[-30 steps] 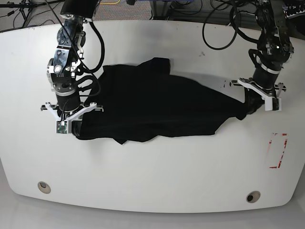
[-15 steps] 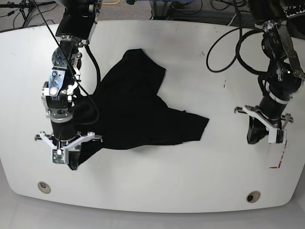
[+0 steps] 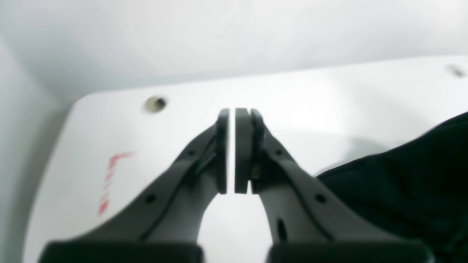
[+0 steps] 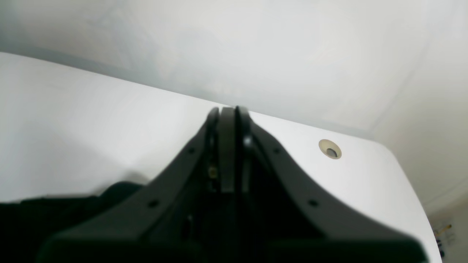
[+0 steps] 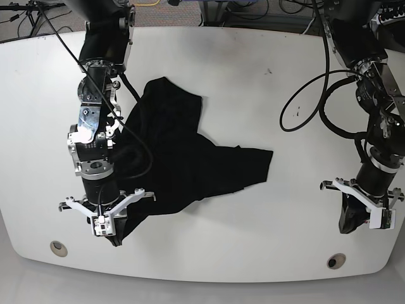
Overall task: Fold the T-shirt properly
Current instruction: 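Grasp the T-shirt edges with both grippers and lift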
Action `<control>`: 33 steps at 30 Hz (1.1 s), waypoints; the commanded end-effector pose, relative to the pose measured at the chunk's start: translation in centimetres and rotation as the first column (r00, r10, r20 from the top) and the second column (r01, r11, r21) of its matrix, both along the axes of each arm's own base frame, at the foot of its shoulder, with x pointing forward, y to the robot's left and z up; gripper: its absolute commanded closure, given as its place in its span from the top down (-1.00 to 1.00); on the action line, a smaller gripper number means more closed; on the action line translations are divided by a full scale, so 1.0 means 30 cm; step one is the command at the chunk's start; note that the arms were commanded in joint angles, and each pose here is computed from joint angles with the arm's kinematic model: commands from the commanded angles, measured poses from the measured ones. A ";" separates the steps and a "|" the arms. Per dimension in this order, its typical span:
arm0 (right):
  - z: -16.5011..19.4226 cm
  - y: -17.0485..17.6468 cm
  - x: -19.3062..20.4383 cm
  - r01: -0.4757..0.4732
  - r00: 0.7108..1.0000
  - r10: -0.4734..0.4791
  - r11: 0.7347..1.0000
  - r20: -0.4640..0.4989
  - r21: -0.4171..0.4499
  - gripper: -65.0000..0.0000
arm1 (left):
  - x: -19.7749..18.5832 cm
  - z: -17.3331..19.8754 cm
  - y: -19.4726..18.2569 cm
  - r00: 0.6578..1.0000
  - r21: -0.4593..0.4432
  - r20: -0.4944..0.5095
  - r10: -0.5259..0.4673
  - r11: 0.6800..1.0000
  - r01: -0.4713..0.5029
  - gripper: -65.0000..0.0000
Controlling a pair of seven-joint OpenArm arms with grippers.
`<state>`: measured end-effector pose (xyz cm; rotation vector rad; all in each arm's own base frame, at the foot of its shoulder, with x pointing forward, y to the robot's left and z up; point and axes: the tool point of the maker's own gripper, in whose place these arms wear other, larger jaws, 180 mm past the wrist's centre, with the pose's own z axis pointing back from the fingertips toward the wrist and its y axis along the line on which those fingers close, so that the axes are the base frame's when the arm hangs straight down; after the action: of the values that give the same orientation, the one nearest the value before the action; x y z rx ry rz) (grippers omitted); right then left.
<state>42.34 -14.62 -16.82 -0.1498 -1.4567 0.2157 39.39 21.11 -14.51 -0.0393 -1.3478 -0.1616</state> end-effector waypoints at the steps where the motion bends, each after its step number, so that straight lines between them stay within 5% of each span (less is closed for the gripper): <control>1: 0.051 -0.002 -0.001 0.000 0.998 0.000 1.000 0.057 0.000 -1.00 | -0.011 -0.011 0.006 1.000 0.005 -0.002 0.001 1.000 -0.001 -0.89; 13: -0.024 0.008 -0.034 -0.001 1.000 0.001 1.000 0.006 0.016 -1.00 | -0.101 -0.264 -0.041 0.982 -0.076 -0.188 -0.011 0.997 -0.003 0.97; 33: -0.107 0.012 -0.075 -0.001 0.999 0.002 1.000 -0.053 0.023 -1.00 | -0.080 -0.671 -0.145 0.859 -0.211 -0.502 -0.100 0.977 -0.010 0.86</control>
<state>39.66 -14.18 -22.32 -0.1157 -1.3287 0.2063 35.69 16.64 -35.63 -0.2619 -0.7802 -0.0457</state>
